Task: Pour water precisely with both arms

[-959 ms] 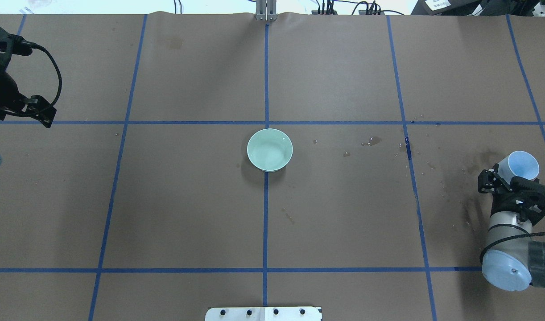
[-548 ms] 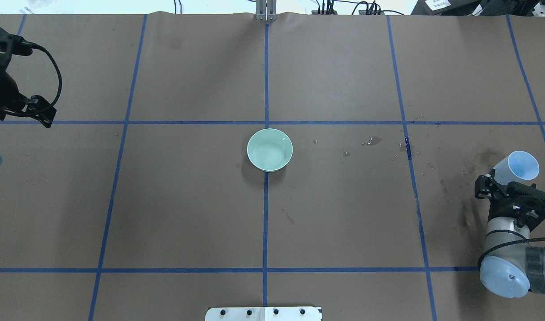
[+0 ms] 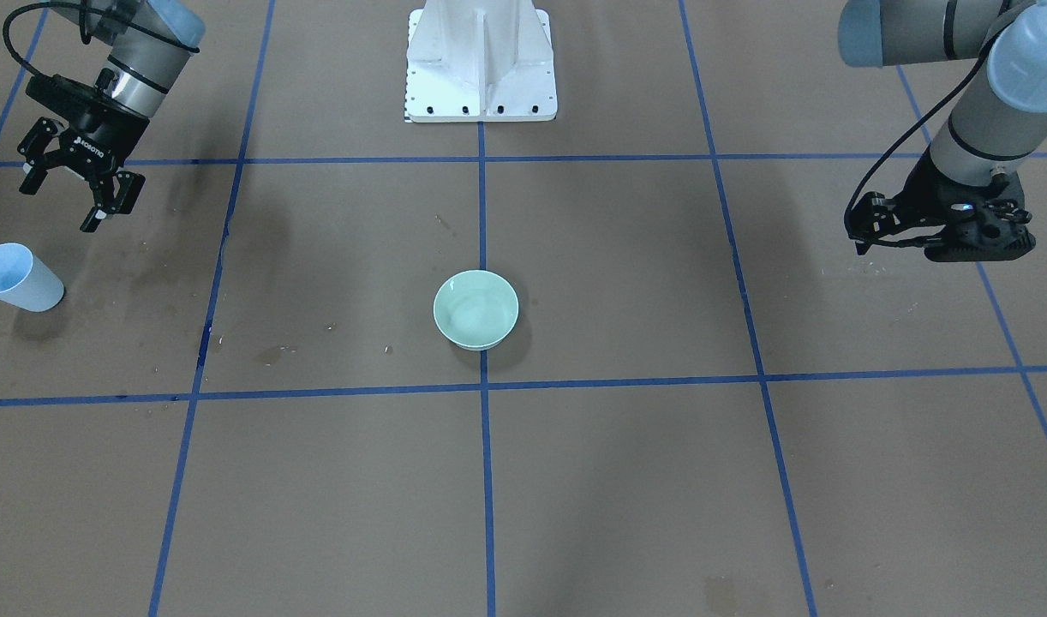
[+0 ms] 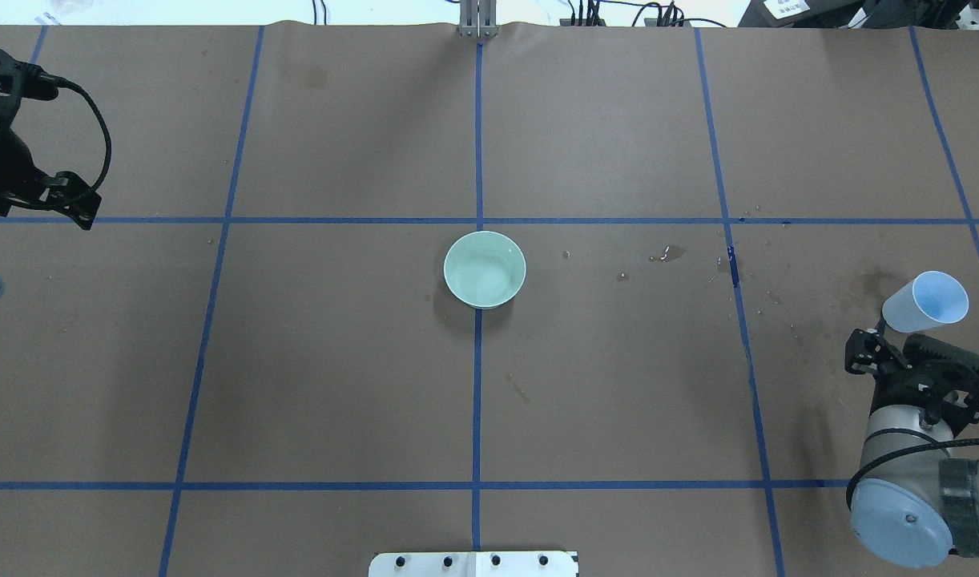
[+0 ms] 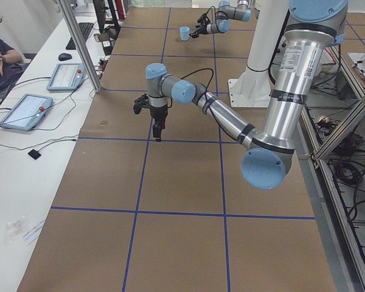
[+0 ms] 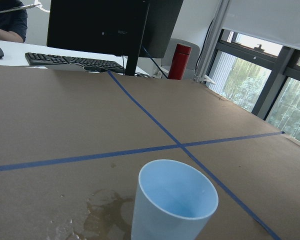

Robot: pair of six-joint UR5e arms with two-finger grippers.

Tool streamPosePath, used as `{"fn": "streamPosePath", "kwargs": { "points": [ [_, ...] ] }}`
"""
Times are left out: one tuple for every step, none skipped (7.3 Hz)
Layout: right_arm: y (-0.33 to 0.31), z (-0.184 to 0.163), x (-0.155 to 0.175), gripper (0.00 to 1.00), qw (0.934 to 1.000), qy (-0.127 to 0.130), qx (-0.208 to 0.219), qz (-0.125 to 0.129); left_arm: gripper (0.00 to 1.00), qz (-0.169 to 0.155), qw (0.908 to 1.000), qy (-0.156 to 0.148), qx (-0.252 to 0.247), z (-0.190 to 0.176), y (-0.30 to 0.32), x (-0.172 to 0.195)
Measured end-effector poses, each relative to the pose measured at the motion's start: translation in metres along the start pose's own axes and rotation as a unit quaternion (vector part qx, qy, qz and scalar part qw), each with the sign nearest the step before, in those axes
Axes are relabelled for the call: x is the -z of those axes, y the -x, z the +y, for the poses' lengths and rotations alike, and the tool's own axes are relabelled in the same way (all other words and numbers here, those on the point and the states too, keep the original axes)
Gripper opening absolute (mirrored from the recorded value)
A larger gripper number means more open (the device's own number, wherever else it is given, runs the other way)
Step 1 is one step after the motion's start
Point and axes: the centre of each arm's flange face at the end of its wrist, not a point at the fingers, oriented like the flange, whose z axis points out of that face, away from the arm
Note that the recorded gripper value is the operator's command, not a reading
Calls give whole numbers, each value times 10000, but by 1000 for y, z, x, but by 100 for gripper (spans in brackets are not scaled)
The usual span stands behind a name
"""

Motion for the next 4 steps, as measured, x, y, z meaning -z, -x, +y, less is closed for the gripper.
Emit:
{"fn": "streamPosePath", "kwargs": {
  "points": [
    [6,-20,27,99,9999,120,35,34,100,-3,10000,6,-2,0,0,-1],
    [18,-39,51,99,9997,210,86,57,100,-5,10000,9,-4,0,0,-1],
    [38,-58,70,99,9994,281,172,86,100,-6,10000,11,-5,0,1,-1],
    [60,-80,82,99,9990,344,263,130,100,-7,10000,13,-5,0,1,-2]
  ]
}}
